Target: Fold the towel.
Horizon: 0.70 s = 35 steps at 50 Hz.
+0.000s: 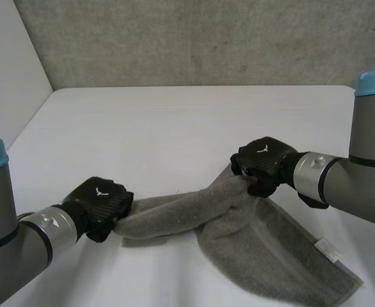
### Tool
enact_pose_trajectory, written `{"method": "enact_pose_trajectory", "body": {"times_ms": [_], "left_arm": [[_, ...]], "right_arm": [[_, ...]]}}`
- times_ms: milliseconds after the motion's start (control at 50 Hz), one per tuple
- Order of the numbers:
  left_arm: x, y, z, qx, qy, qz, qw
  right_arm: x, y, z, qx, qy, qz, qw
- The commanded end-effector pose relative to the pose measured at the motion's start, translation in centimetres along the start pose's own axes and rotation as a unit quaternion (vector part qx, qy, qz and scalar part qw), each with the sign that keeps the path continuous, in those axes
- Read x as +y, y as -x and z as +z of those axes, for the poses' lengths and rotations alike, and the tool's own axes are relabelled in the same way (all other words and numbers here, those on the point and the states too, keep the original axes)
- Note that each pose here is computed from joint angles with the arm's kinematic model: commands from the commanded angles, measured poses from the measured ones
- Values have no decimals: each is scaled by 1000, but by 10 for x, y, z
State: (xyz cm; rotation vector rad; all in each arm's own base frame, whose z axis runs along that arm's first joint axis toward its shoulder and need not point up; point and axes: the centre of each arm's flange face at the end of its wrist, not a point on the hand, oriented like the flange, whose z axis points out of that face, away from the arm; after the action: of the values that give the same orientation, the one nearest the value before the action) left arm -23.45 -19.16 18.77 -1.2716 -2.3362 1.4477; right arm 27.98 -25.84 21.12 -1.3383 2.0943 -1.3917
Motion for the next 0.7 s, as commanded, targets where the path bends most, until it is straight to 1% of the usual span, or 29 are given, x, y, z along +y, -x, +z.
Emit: {"method": "enact_pose_trajectory", "body": {"times_ms": [20, 40, 60, 80, 100, 120, 140, 160, 200, 220, 240, 260, 300, 320, 340, 360, 380, 400, 420, 440, 480, 500, 540, 560, 580, 600, 640, 660, 700], "left_arm": [[-49, 41, 46, -80, -85, 18, 993], [-78, 59, 47, -121, -123, 21, 985], [-78, 59, 47, -122, -124, 21, 985], [-111, 78, 43, -166, -172, 19, 971], [-149, 97, 33, -212, -233, 11, 949], [-149, 97, 33, -212, -234, 11, 949], [-186, 115, 17, -254, -299, -1, 920], [-186, 115, 17, -255, -300, -1, 919], [-242, 141, -25, -317, -410, -26, 855], [-242, 141, -25, -318, -410, -26, 855], [-258, 147, -42, -332, -443, -32, 832], [-266, 147, -52, -336, -459, -31, 822], [-269, 144, -56, -333, -464, -31, 820], [-268, 137, -55, -324, -463, -31, 824], [-268, 137, -55, -324, -463, -31, 825], [-265, 127, -54, -312, -456, -32, 833], [-258, 115, -49, -297, -443, -32, 845], [-257, 115, -49, -297, -443, -32, 845], [-246, 103, -42, -283, -424, -32, 860], [-246, 103, -42, -283, -423, -32, 860], [-212, 87, -21, -258, -368, -31, 893], [-212, 87, -21, -258, -368, -31, 893], [-170, 69, 3, -231, -301, -32, 925], [-170, 69, 3, -230, -300, -32, 925], [-147, 58, 13, -215, -264, -31, 940], [-147, 58, 13, -215, -264, -31, 940], [-102, 36, 30, -183, -196, -30, 963], [-102, 36, 30, -183, -196, -30, 963], [-62, 17, 42, -159, -142, -28, 977]], "right_arm": [[-42, -30, 17, 92, -102, -131, 982], [-63, -43, 19, 135, -137, -168, 967], [-63, -43, 19, 136, -137, -168, 967], [-84, -55, 19, 181, -172, -194, 949], [-112, -66, 14, 234, -221, -222, 920], [-112, -66, 14, 234, -221, -222, 920], [-140, -74, 7, 281, -277, -243, 886], [-140, -74, 7, 282, -278, -243, 886], [-185, -84, -14, 348, -385, -272, 810], [-186, -84, -14, 349, -385, -272, 810], [-201, -88, -26, 376, -422, -279, 776], [-209, -88, -35, 387, -443, -283, 757], [-209, -87, -36, 386, -445, -284, 756], [-205, -85, -34, 381, -437, -284, 764], [-205, -85, -34, 381, -437, -284, 764], [-198, -82, -29, 371, -425, -281, 777], [-189, -79, -23, 359, -409, -275, 792], [-188, -79, -23, 359, -409, -275, 793], [-179, -76, -18, 348, -392, -271, 807], [-178, -76, -18, 348, -392, -271, 807], [-154, -69, -5, 323, -352, -260, 839], [-154, -69, -5, 323, -352, -260, 839], [-122, -58, 9, 287, -300, -244, 876], [-122, -58, 10, 287, -299, -244, 877], [-104, -51, 17, 266, -269, -236, 895], [-104, -51, 17, 265, -268, -236, 895], [-63, -34, 35, 212, -201, -216, 931], [-63, -34, 36, 212, -201, -216, 932], [-24, -17, 50, 166, -142, -195, 956]]}}
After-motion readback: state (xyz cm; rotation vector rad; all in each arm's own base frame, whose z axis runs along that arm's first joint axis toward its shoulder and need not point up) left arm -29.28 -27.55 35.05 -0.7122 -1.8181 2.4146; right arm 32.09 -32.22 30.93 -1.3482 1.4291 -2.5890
